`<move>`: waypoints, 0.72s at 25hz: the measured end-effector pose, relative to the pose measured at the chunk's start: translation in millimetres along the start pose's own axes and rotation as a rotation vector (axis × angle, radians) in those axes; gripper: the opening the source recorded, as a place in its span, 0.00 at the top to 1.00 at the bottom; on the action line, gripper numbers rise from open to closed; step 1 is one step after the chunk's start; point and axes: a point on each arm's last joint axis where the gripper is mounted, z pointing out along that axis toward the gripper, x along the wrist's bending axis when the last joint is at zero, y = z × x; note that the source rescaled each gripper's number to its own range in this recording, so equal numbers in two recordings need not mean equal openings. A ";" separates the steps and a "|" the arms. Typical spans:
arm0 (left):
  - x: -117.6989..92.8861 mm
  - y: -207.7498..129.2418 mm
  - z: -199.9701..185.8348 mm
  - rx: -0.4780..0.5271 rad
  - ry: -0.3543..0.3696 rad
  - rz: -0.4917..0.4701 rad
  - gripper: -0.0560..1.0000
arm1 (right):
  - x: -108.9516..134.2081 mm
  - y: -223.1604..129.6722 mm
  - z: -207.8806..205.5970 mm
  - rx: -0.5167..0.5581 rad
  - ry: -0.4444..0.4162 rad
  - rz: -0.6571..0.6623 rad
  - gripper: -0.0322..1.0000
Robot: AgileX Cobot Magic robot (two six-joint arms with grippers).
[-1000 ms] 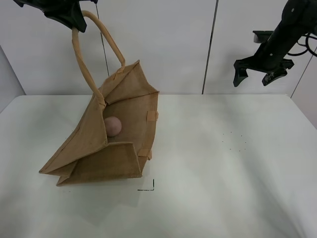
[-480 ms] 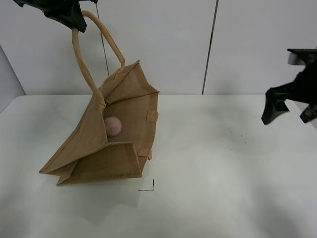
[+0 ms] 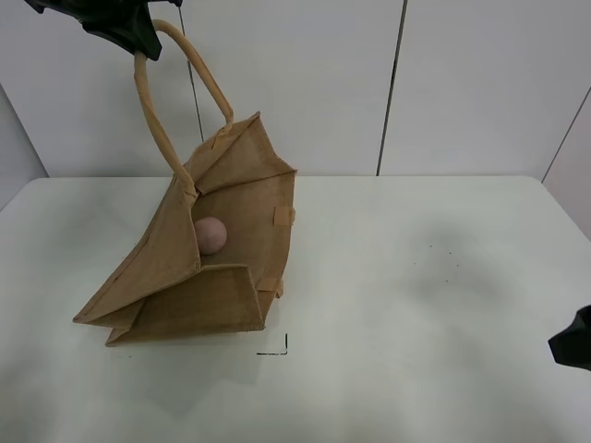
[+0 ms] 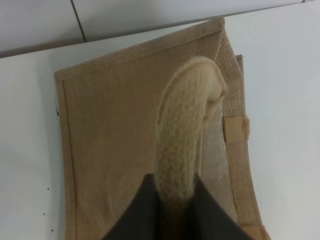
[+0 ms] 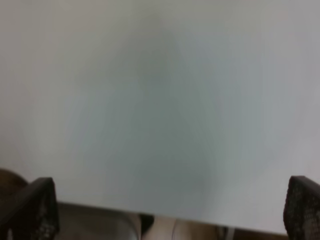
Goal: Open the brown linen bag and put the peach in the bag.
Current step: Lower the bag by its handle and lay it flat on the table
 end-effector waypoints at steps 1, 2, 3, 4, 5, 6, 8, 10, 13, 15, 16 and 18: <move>0.0 0.0 0.0 0.000 0.000 0.000 0.95 | 0.6 -8.0 -2.1 -0.039 -0.003 -0.003 0.00; 0.0 0.0 0.0 0.000 0.000 0.000 0.95 | 1.3 -18.4 -3.5 -0.079 -0.006 -0.006 0.00; 0.0 0.0 0.0 0.000 0.000 0.000 0.95 | 2.0 -26.1 -5.4 -0.109 -0.008 -0.009 0.00; 0.0 0.0 0.0 0.000 0.000 0.000 0.95 | 2.9 -34.7 -9.5 -0.160 -0.011 -0.013 0.00; 0.0 0.0 0.0 0.000 0.000 0.000 0.95 | 3.2 -39.6 -12.8 -0.200 -0.016 -0.015 0.00; 0.0 0.0 0.0 0.000 0.000 0.000 0.95 | 3.5 -44.0 -17.9 -0.252 -0.024 -0.017 0.00; 0.0 0.0 0.0 0.000 0.000 0.000 0.95 | 3.4 -51.0 -25.9 -0.327 -0.041 -0.009 0.00; 0.0 0.0 0.0 0.000 0.000 0.000 0.95 | 2.2 -57.4 -31.2 -0.378 -0.065 0.004 0.00; 0.0 0.0 0.0 0.000 0.000 0.000 0.95 | 1.7 -65.0 -37.4 -0.441 -0.082 0.011 0.00; 0.0 0.0 0.0 0.000 0.000 0.000 0.95 | 2.3 -70.4 -41.0 -0.482 -0.084 0.009 0.00; 0.0 0.0 0.0 0.000 0.000 0.000 0.95 | 2.7 -73.4 -43.1 -0.505 -0.084 0.008 0.00; 0.0 0.0 0.0 0.000 0.000 0.000 0.95 | 3.5 -80.1 -47.3 -0.555 -0.087 0.005 0.00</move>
